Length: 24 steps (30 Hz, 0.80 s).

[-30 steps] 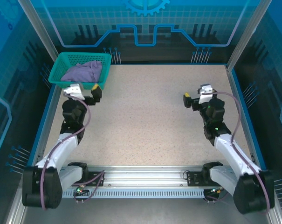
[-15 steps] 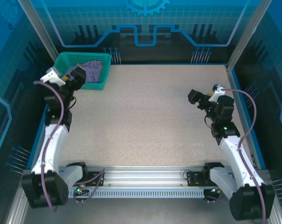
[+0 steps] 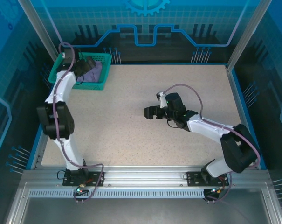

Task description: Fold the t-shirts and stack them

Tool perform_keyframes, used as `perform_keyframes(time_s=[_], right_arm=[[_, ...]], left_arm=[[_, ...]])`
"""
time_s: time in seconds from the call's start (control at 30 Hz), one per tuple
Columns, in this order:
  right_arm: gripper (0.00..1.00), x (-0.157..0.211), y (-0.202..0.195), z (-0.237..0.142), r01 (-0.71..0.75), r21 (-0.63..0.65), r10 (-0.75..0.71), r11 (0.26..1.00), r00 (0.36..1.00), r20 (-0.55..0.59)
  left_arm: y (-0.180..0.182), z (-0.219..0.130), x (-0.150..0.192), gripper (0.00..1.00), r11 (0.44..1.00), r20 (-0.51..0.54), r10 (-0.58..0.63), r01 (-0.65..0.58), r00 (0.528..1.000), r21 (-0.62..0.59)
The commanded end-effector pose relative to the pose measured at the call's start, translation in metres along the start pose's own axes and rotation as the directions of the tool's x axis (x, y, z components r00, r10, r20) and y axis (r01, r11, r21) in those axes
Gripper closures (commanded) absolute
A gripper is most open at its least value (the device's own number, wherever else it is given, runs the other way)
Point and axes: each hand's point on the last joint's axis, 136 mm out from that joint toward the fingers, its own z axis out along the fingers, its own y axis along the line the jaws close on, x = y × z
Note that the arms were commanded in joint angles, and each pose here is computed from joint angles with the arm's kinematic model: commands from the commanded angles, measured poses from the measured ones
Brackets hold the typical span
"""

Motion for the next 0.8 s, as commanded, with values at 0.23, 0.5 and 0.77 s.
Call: perform_keyframes(time_s=[0.23, 0.5, 0.77], right_arm=[[0.07, -0.007, 0.021, 0.016, 0.030, -0.131, -0.031, 0.991, 1.000, -0.002], [0.07, -0.002, 0.020, 0.021, 0.022, -0.138, -0.026, 0.990, 0.999, -0.029], [0.07, -0.011, 0.021, 0.022, 0.016, -0.142, -0.019, 0.990, 1.000, -0.016]], left_arm=[[0.022, 0.079, 0.023, 0.01, 0.949, -0.178, 0.180, -0.218, 0.967, -0.226], [0.018, 0.119, 0.035, 0.12, 0.956, -0.197, 0.182, -0.220, 0.963, -0.195], [0.001, 0.134, 0.049, 0.49, 0.971, -0.193, 0.170, -0.197, 0.966, -0.135]])
